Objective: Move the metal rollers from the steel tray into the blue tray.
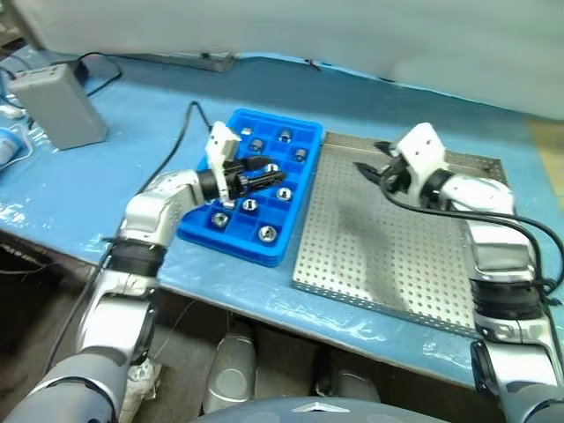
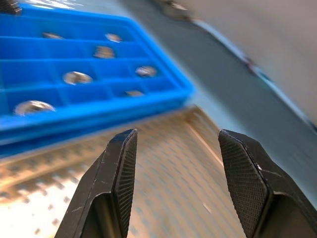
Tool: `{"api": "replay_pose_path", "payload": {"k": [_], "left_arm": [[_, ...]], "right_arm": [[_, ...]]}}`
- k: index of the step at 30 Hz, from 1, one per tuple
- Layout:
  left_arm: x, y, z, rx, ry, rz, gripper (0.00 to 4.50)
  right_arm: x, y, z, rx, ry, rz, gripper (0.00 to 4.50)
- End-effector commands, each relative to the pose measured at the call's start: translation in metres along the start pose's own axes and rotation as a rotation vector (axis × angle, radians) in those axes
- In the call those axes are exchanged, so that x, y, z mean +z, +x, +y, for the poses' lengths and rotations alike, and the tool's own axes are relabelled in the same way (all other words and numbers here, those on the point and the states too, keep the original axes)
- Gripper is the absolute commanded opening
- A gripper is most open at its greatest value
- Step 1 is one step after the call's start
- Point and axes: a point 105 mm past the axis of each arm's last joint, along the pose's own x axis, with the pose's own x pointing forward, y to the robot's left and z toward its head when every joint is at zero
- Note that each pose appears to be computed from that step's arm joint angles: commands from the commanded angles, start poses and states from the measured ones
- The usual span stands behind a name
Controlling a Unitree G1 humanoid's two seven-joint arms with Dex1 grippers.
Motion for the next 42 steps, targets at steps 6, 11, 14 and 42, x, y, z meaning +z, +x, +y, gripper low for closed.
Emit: {"api": "replay_pose_path", "payload": {"k": [6, 11, 14, 42], "left_arm": [[0.003, 0.021, -0.010, -0.107, 0.023, -0.011, 3.36], [-0.002, 0.017, -0.008, -0.087, 0.016, -0.005, 3.36], [-0.001, 0.011, -0.004, -0.056, 0.016, -0.012, 3.36], [0.000, -0.025, -0.002, 0.115, 0.019, -0.047, 3.36]], "right_arm": [[-0.015, -0.042, 0.005, -0.133, 0.049, 0.067, 2.67], [-0.017, -0.036, 0.002, -0.146, 0.059, 0.074, 2.67], [-0.020, -0.029, 0.001, -0.144, 0.063, 0.079, 2.67], [-0.011, 0.028, 0.004, -0.072, 0.048, 0.002, 2.67]]}}
